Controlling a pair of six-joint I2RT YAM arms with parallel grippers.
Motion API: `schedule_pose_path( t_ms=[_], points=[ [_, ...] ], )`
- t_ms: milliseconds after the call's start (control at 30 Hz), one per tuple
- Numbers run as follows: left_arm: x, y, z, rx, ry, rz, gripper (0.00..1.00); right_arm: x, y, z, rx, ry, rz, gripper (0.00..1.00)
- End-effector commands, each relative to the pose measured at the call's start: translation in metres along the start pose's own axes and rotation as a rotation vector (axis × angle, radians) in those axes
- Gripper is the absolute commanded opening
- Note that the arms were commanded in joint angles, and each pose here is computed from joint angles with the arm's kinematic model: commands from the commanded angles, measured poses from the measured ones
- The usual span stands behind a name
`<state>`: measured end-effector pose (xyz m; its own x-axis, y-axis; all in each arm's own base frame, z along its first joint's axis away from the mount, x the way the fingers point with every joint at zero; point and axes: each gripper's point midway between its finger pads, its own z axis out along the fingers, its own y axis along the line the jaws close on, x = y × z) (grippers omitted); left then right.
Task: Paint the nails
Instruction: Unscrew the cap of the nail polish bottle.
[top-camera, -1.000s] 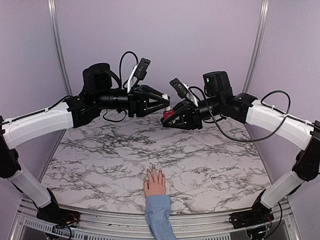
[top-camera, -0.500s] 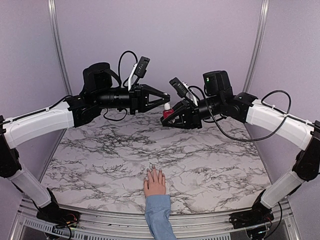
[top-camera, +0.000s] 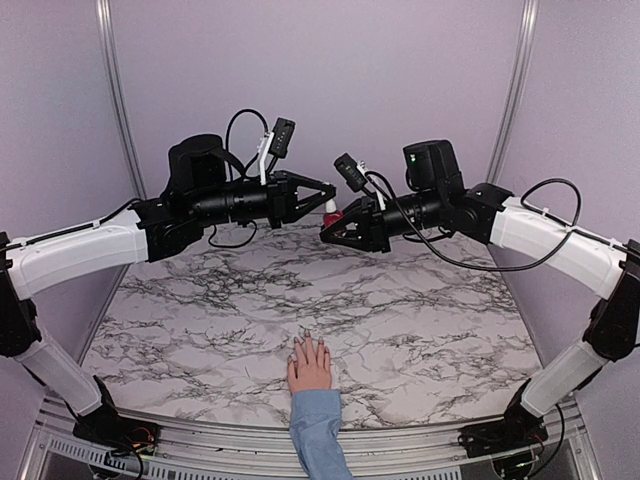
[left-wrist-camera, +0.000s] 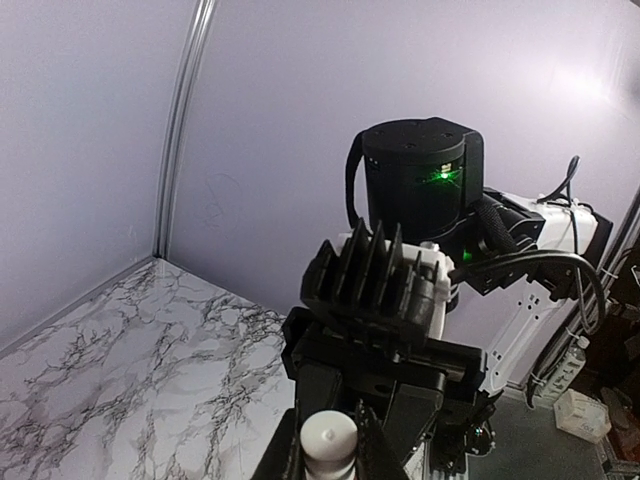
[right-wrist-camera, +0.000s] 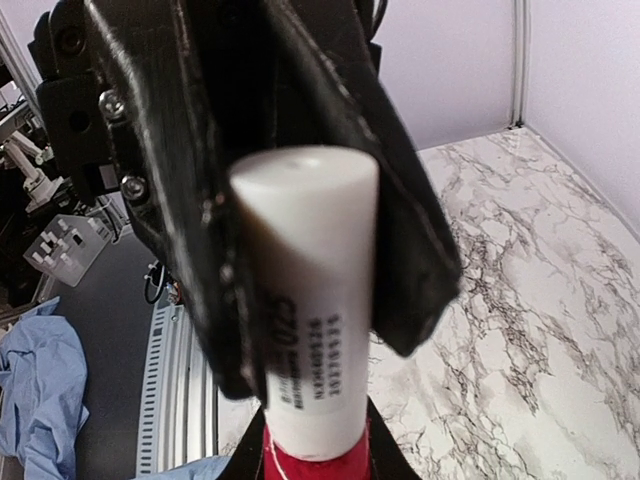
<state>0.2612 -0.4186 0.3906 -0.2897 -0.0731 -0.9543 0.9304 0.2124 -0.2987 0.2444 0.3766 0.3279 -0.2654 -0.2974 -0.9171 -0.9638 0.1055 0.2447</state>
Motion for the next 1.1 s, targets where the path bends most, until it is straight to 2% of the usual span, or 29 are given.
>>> schedule_pose_path(
  t_ms=[0, 167, 500, 733, 1067],
  points=[
    [-0.009, 0.011, -0.005, -0.104, -0.035, 0.026, 0.00, -0.024, -0.023, -0.004, 0.139, -0.052, -0.018, 0.00],
    [-0.008, 0.036, -0.004, -0.251, -0.046, 0.006, 0.00, -0.023, -0.041, -0.004, 0.228, -0.053, -0.014, 0.00],
    [0.006, 0.059, 0.004, -0.430, -0.038, -0.019, 0.00, -0.014, -0.072, 0.001, 0.355, -0.055, 0.012, 0.00],
    [0.018, 0.079, 0.004, -0.623, -0.014, -0.032, 0.00, -0.015, -0.086, 0.004, 0.454, -0.045, 0.002, 0.00],
    [0.012, 0.081, -0.003, -0.701, -0.045, -0.069, 0.00, -0.013, -0.091, 0.003, 0.495, -0.040, 0.011, 0.00]
  ],
)
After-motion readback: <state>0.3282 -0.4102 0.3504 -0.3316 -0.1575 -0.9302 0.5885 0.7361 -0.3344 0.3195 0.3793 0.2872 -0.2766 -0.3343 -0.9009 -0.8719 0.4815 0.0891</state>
